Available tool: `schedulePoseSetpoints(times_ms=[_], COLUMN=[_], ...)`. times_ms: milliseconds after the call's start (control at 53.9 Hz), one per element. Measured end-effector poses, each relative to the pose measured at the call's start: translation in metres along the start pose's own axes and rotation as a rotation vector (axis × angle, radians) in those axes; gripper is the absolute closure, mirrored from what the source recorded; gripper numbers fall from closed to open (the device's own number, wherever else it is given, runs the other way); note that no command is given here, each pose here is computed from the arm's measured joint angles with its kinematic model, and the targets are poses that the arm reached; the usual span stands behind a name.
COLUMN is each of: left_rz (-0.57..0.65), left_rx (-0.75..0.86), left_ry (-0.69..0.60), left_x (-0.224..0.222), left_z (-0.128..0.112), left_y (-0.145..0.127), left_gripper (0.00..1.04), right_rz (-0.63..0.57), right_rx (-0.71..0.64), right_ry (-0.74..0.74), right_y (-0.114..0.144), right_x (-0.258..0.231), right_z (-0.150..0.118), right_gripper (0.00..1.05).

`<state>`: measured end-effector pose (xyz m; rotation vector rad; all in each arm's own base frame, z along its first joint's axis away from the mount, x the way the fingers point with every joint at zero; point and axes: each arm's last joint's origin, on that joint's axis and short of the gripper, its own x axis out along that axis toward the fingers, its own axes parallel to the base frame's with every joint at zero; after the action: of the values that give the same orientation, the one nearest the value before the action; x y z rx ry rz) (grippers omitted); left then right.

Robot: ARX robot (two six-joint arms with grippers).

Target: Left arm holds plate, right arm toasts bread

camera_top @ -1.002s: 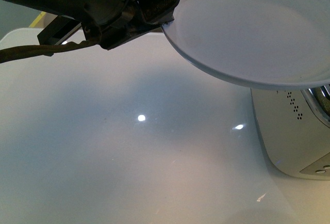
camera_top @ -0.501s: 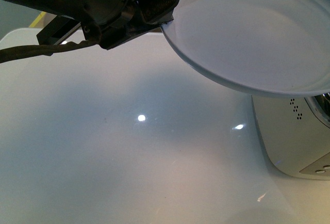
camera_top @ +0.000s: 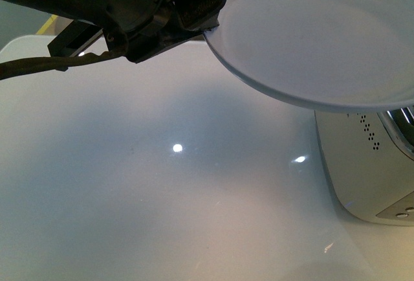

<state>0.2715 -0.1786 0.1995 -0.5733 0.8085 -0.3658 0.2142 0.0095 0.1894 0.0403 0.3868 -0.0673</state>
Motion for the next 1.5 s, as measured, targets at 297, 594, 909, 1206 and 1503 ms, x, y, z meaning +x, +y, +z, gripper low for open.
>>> schedulePoseSetpoints(times_ms=[297, 594, 909, 1206, 1503], left_rz=[-0.001, -0.001, -0.001, -0.001, -0.001], left_rx=[0.0, 0.0, 0.0, 0.0, 0.0], left_ry=[0.0, -0.001, -0.001, -0.001, -0.001], left_x=[0.0, 0.0, 0.0, 0.0, 0.0], left_z=[0.0, 0.0, 0.0, 0.0, 0.0], left_y=[0.0, 0.0, 0.0, 0.0, 0.0], left_gripper=[1.02, 1.02, 1.02, 1.02, 1.02], right_rz=[-0.042, 0.073, 0.068, 0.069, 0.072], right_rx=[0.037, -0.02, -0.038, -0.036, -0.036], right_ry=[-0.14, -0.38, -0.377, -0.378, -0.405], right_y=[-0.008, -0.012, -0.014, -0.016, -0.016], right_x=[-0.036, -0.047, -0.061, -0.071, -0.079], right_z=[0.014, -0.008, -0.031, -0.045, -0.05], right_gripper=[0.09, 0.49, 1.03, 1.03, 1.03])
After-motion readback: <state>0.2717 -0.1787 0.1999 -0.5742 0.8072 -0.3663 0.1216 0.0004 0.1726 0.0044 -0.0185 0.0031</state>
